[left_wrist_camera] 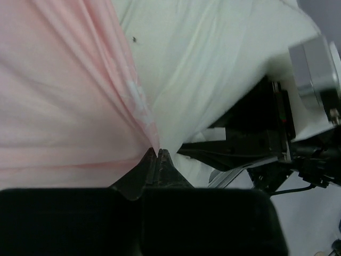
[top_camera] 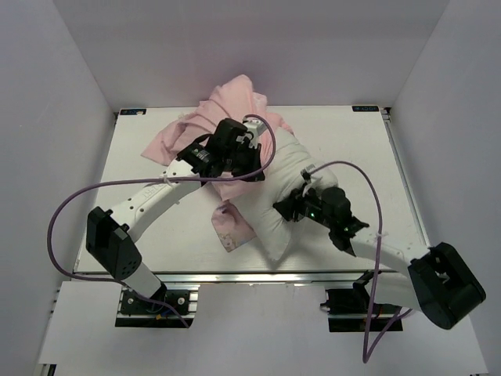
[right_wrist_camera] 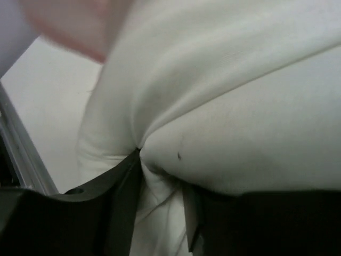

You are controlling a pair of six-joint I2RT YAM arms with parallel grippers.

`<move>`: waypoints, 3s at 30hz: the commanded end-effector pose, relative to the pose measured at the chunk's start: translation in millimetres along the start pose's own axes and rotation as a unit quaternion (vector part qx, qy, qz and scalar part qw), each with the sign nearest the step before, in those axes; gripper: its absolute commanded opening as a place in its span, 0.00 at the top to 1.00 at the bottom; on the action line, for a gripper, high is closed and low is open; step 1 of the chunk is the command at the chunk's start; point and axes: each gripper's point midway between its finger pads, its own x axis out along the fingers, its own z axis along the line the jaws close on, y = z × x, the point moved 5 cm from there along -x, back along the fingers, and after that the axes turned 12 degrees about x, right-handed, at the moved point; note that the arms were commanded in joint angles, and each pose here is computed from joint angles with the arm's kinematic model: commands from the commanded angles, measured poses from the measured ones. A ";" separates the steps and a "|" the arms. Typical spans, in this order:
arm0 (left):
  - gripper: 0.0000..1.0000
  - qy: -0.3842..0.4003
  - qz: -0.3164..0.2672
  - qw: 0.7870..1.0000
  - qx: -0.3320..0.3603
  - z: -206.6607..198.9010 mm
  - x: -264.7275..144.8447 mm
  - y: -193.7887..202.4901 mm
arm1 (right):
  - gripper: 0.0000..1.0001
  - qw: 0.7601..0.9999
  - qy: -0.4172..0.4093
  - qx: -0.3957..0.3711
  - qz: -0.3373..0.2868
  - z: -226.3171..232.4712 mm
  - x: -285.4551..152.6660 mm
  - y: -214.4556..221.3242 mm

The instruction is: Put the pillow into the pillowcase

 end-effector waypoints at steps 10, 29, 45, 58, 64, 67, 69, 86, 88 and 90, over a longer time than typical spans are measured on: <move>1.00 -0.053 0.031 0.998 -0.027 1.1 -18.8 43.3 | 0.37 0.992 0.091 0.025 0.088 -3.5 9.4 -20.5; 1.00 -0.082 -0.010 0.992 -0.097 -1.2 -76.9 74.8 | 0.11 0.982 0.097 -0.161 0.024 69.1 -2.2 -211.7; 1.00 -0.102 -0.016 0.984 -0.142 2.3 -97.6 102.1 | 0.11 0.955 -0.080 -0.166 0.230 34.0 84.8 -154.3; 0.12 -0.167 -0.035 0.979 -0.110 10.1 -113.0 54.7 | 1.00 0.929 -0.150 -0.278 0.191 77.2 39.1 -124.3; 0.12 -0.240 -0.113 0.962 -0.062 20.3 -143.7 -10.2 | 1.00 0.927 -0.144 -0.294 0.181 90.5 12.2 -104.4; 0.14 -0.296 -0.104 0.949 -0.031 32.7 -142.6 -30.1 | 1.00 0.923 -0.151 -0.306 0.177 96.8 7.5 -96.8; 0.16 -0.298 -0.096 0.950 -0.008 32.1 -139.9 -44.4 | 1.00 0.922 -0.149 -0.309 0.178 99.0 7.1 -92.6; 0.30 -0.408 0.061 0.909 0.068 72.5 -75.9 -33.8 | 1.00 0.924 -0.146 -0.305 0.180 103.3 1.5 -84.1; 0.35 -0.421 0.071 0.902 0.069 76.2 -72.8 -31.8 | 1.00 0.924 -0.145 -0.305 0.179 103.1 0.6 -84.1; 0.42 -0.429 0.074 0.897 0.070 78.6 -72.8 -31.4 | 1.00 0.924 -0.143 -0.306 0.177 102.9 0.4 -84.6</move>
